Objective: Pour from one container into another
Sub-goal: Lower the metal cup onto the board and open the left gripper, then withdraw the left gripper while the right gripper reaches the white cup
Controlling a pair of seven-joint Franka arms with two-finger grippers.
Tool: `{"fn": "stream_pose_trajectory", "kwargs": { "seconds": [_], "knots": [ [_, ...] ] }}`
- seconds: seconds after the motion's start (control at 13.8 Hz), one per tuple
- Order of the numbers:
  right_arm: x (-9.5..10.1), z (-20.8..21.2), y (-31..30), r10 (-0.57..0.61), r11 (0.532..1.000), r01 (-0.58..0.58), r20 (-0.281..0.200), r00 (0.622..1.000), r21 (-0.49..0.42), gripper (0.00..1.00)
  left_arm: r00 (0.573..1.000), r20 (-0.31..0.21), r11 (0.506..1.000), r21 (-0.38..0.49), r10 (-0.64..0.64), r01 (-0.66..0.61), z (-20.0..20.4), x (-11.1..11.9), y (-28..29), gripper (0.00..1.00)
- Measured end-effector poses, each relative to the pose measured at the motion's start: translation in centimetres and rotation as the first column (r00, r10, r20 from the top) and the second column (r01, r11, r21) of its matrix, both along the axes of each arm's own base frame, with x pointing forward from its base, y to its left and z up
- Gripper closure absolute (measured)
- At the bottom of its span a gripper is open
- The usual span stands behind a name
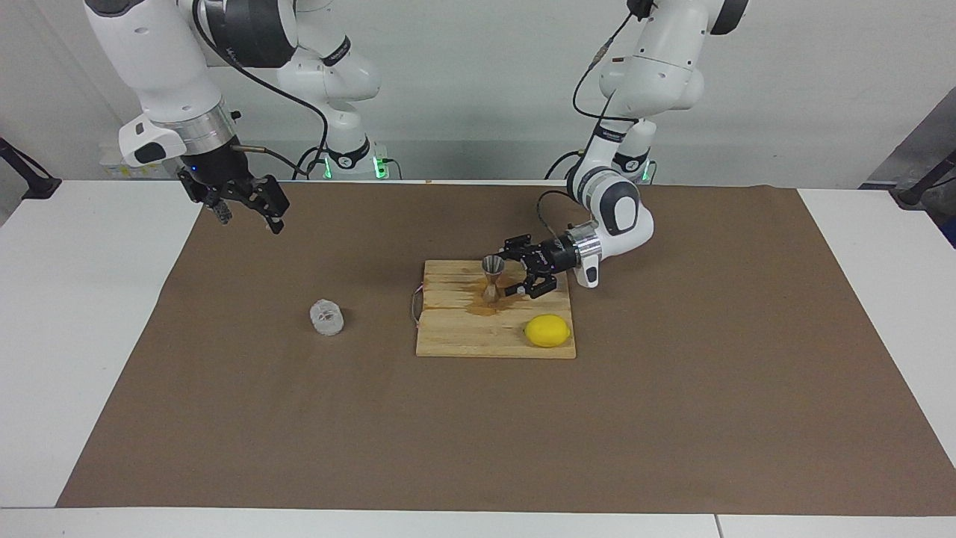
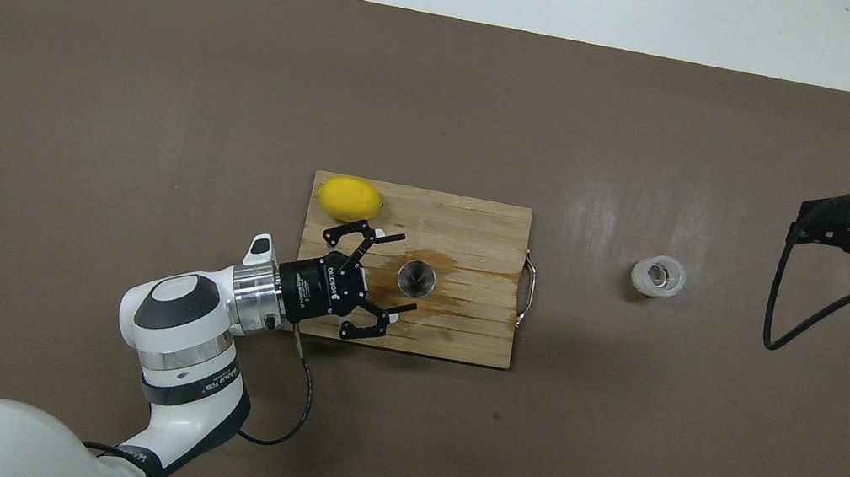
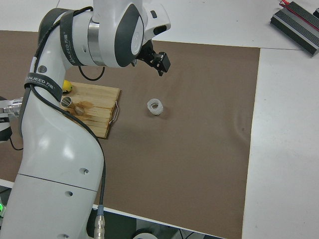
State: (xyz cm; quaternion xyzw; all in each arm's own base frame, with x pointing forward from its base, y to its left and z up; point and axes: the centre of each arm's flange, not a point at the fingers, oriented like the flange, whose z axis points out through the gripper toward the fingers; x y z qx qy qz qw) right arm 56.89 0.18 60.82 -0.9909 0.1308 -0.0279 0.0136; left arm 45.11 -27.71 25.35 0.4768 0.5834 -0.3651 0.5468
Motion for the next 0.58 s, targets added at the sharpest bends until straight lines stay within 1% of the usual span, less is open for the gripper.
{"fn": "stream_pose_trajectory", "kwargs": {
  "seconds": [0.15, 0.36, 0.58],
  "knots": [
    [0.0, 0.0, 0.0, 0.0, 1.0, 0.0, 0.0, 1.0, 0.0, 0.0, 1.0, -0.024, 0.999, 0.041, 0.001, 0.0, 1.9, 0.3, 0.6, 0.0],
    [0.0, 0.0, 0.0, 0.0, 1.0, 0.0, 0.0, 1.0, 0.0, 0.0, 0.998, -0.043, 0.993, 0.113, -0.035, 0.04, 4.3, 0.6, 1.5, 0.0],
    [0.0, 0.0, -0.3, -0.006, 1.0, 0.006, 0.0, 1.0, 0.0, 0.0, 0.994, -0.071, 0.975, 0.199, -0.086, 0.098, 7.0, 1.3, 3.0, 0.0]
  ]
}}
